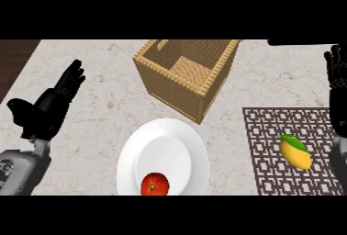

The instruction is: Pick the lemon from the placemat and place it in the basket

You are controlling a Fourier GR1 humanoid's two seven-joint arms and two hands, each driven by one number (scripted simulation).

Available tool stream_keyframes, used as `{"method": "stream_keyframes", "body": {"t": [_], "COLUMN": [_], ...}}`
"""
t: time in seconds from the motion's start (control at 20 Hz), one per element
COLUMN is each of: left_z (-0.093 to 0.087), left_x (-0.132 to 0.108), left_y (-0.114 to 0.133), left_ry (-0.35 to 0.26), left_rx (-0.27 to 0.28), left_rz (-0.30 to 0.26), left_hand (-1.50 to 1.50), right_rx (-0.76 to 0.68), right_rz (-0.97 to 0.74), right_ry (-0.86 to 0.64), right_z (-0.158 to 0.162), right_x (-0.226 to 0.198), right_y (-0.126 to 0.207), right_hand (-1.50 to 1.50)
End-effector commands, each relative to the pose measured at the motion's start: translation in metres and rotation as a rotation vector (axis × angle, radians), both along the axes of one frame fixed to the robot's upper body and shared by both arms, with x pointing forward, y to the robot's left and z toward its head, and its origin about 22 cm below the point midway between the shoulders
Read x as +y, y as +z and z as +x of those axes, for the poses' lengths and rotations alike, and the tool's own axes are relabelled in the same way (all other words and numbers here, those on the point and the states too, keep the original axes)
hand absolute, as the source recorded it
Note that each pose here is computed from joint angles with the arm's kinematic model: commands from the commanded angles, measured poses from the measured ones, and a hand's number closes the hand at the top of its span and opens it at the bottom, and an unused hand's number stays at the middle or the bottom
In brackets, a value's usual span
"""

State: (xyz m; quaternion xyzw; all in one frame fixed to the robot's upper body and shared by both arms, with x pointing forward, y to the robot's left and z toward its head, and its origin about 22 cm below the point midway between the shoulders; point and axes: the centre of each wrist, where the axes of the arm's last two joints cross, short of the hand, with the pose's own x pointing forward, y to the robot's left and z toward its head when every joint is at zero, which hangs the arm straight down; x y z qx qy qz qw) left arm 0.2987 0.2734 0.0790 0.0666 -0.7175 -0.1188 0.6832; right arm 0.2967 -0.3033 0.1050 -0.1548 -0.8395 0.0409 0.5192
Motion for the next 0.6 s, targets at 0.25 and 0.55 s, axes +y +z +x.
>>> {"method": "stream_keyframes", "body": {"t": [0.25, 0.55], "left_z": [0.001, -0.021], "left_x": [-0.017, -0.014], "left_y": [0.013, -0.016], "left_ry": [-0.138, -0.140], "left_rx": [-0.130, -0.056], "left_rz": [0.046, 0.006], "left_hand": [0.00, 0.00], "right_rx": [0.249, 0.105], "right_rz": [-0.056, -0.080], "right_ry": [0.739, 1.202], "right_z": [0.005, -0.057], "right_x": [0.001, 0.034], "right_y": [-0.012, -0.060], "right_hand": [1.50, -1.50]}}
